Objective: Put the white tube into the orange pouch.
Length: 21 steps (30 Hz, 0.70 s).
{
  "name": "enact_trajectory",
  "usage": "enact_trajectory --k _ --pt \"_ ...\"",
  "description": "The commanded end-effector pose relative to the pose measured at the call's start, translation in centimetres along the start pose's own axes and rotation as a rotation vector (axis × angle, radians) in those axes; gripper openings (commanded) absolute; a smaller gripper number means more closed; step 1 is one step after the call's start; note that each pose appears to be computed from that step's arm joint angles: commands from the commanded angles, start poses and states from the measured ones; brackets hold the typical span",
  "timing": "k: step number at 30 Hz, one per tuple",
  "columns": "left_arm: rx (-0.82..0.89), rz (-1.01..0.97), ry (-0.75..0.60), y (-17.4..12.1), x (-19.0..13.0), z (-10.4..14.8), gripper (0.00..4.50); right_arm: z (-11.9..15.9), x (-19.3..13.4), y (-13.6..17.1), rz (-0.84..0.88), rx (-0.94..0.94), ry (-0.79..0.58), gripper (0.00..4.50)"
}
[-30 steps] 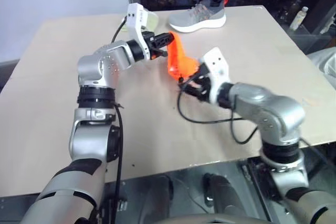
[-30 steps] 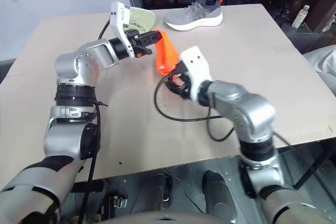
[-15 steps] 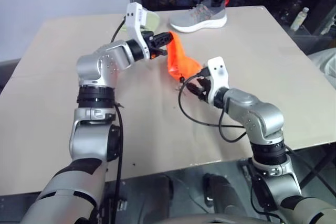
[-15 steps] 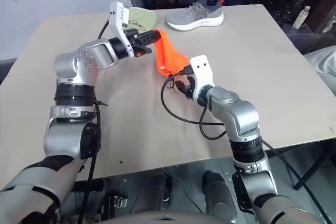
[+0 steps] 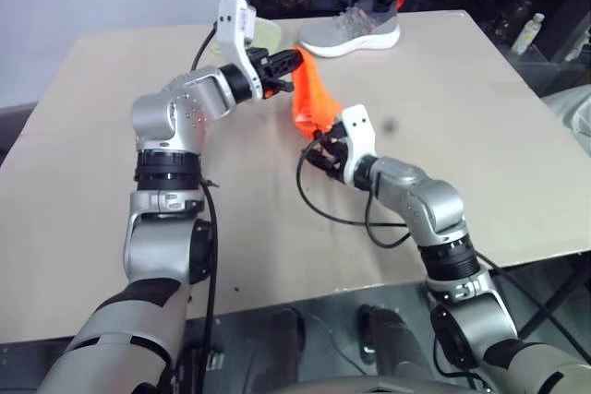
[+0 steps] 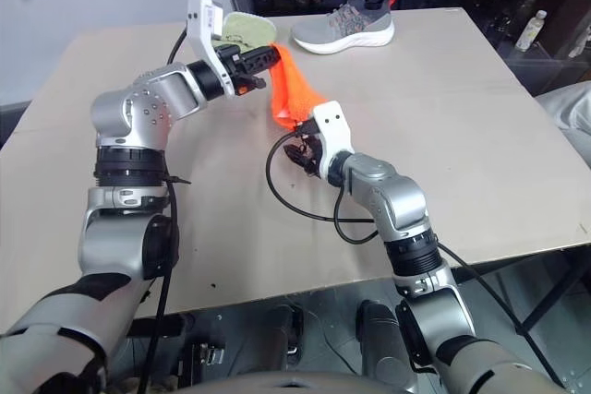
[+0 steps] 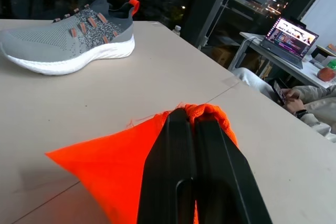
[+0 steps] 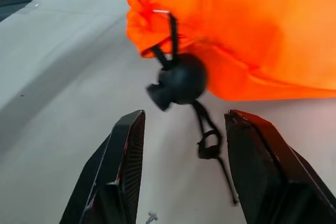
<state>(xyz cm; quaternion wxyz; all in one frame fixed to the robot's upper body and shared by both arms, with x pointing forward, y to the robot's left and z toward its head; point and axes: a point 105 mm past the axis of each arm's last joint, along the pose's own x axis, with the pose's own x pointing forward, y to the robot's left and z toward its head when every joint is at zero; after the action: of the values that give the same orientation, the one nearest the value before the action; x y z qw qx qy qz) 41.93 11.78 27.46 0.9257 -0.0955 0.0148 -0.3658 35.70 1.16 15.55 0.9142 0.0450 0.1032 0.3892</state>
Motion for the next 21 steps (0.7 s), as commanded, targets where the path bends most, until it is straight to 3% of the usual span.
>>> enact_trajectory --k 1,3,4,15,18,21 --pt "0.053 -0.03 -0.083 -1.2 -0.6 2.7 0.0 1.9 -0.1 0.2 0.013 -0.024 -0.077 1.17" --pt "0.054 -0.024 -0.084 -1.1 -0.8 2.6 0.0 2.4 -0.7 0.1 0.021 -0.02 -0.101 0.18" --pt "0.053 -0.018 -0.085 -1.0 -0.9 2.5 0.0 2.6 -1.2 0.0 0.028 -0.021 -0.108 0.04" --pt "0.02 0.028 -0.106 -0.2 -2.8 1.5 0.0 4.8 -8.7 -0.3 0.162 -0.175 -0.03 0.04" --pt "0.08 0.005 -0.051 -0.8 -3.9 -0.5 0.0 5.7 -11.2 -1.1 0.176 -0.24 0.06 0.04" --pt "0.117 -0.127 0.03 -3.8 -5.0 -3.6 0.0 6.5 -12.6 -1.9 0.158 -0.283 0.132 0.04"
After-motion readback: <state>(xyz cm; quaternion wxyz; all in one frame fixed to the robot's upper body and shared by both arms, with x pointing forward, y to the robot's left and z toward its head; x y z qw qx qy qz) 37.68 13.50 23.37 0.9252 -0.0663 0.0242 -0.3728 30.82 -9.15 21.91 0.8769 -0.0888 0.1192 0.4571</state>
